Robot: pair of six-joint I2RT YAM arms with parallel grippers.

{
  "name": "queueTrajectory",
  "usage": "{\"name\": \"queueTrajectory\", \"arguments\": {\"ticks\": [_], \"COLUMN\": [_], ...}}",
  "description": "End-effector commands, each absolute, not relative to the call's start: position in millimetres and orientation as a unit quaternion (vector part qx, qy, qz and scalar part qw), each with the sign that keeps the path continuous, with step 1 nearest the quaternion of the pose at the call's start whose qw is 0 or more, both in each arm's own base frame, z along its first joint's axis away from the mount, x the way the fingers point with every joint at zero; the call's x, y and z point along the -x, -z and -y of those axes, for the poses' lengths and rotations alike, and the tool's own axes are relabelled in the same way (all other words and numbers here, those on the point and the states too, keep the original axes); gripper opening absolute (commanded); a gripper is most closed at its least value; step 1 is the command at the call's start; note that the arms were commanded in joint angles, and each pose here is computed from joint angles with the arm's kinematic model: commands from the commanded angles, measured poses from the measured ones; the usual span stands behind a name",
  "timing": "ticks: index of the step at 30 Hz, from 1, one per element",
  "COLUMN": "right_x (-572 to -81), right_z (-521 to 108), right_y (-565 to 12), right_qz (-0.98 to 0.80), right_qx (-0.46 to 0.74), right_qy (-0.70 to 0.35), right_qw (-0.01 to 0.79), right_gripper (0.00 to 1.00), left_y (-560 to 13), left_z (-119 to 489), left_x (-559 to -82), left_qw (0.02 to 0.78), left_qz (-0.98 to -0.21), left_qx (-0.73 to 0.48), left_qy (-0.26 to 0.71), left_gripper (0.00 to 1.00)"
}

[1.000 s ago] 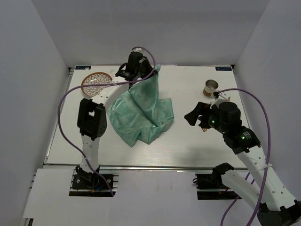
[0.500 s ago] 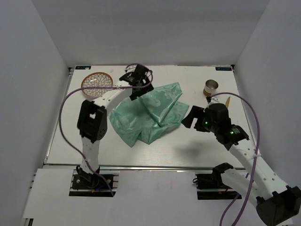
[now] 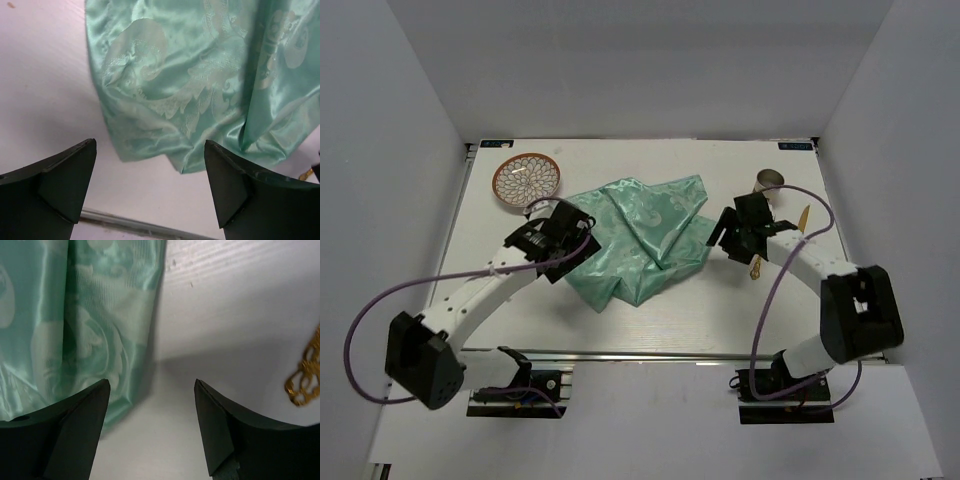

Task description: Set the dinner table for one person

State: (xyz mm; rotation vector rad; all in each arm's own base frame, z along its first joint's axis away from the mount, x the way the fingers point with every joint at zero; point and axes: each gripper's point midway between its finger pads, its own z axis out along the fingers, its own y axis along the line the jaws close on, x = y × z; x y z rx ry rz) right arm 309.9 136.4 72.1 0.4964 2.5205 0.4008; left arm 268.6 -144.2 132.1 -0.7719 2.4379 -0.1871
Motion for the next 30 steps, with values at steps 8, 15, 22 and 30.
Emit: {"name": "queueTrajectory", "arguments": {"ticks": [8, 15, 22, 30], "right_x": [-403.1, -404.1, -396.5, -391.4], "right_z": [-141.1, -125.6, -125.9, -125.4], "right_y": [-71.4, -36.9, -2.6, 11.7], "right_qz": [-0.921, -0.938, -0.947, -0.952], "right_qx": [-0.201, -0.216, -0.22, -0.219], "right_qy": [-0.144, -0.096, -0.095, -0.092], "right_qw": [0.299, 0.254, 0.213, 0.195], "right_gripper": [0.72, 0.7, 0.55, 0.21], "left_y": [-165.8, -183.5, -185.4, -189.9], "left_z": [83.6, 66.1, 68.6, 68.9], "left_x": [-203.2, -180.0, -178.4, -174.2], "left_qw": [0.314, 0.328, 0.319, 0.321], "left_qz": [-0.9, -0.889, -0.894, -0.894], "left_qx": [0.302, 0.314, 0.31, 0.306], "left_qy": [0.039, 0.055, 0.055, 0.064], "left_gripper": [0.98, 0.98, 0.98, 0.98]}}
